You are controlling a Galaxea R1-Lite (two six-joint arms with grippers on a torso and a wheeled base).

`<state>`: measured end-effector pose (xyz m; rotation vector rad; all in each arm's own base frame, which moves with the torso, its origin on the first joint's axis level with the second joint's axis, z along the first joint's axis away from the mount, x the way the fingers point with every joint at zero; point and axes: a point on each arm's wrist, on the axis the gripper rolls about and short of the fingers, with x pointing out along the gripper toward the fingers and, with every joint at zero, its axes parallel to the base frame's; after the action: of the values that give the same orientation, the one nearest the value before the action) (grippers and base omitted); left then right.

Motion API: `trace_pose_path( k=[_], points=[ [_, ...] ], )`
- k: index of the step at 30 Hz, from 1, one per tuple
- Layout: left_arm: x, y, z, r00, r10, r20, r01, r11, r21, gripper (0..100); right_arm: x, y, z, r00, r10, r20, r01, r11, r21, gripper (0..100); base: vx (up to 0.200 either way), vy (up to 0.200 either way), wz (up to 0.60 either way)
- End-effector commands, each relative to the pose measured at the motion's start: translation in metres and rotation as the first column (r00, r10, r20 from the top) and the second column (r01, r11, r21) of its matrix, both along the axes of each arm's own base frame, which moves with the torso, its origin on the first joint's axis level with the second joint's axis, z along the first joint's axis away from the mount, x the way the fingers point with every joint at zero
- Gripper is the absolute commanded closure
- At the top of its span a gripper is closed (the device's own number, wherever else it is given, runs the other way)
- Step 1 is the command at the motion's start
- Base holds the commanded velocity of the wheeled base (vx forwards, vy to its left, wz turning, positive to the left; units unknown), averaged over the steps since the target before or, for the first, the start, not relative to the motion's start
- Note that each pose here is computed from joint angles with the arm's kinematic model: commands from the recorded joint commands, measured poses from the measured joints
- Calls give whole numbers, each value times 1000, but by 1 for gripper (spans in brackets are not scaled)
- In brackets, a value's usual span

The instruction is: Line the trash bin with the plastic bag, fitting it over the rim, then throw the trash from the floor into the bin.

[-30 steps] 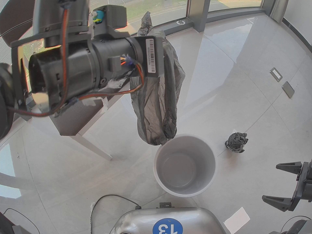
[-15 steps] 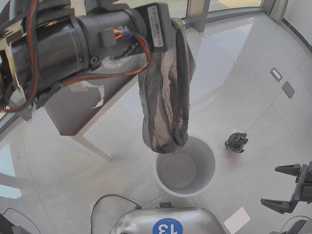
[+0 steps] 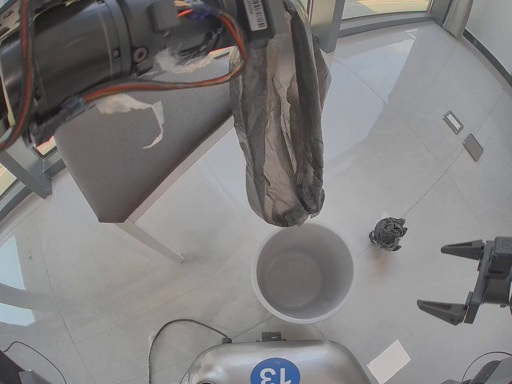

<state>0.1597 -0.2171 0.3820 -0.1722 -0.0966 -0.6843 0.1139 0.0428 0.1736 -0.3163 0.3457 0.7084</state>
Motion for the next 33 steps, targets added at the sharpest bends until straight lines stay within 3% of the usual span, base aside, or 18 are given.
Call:
trace_pose_path(
  k=[1, 9, 17, 25, 33],
  points=[
    [-1, 4, 4, 1000, 4, 4, -4, 1000, -16, 100, 38, 19, 12, 999, 47, -4, -47, 999, -5, 0, 0, 0, 0],
    [0, 5, 4, 1000, 10, 2, -10, 1000, -21, 100, 76, 52, 19, 990, 137, 30, -137, 991, 10, 0, 0, 0, 0],
    [6, 6, 4, 1000, 26, -10, -27, 999, -36, 100, 105, 101, 14, 966, 256, 45, -256, 967, 5, 0, 0, 0, 0],
    [20, 17, 6, 996, 92, -6, -92, 995, -44, 100, 130, 128, 7, 954, 296, 44, -295, 955, -19, 0, 0, 0, 0],
    [18, 20, 17, 996, 91, 11, -90, 993, -79, 100, 146, 145, 9, 947, 314, 69, -313, 949, -21, 0, 0, 0, 0]
  ],
)
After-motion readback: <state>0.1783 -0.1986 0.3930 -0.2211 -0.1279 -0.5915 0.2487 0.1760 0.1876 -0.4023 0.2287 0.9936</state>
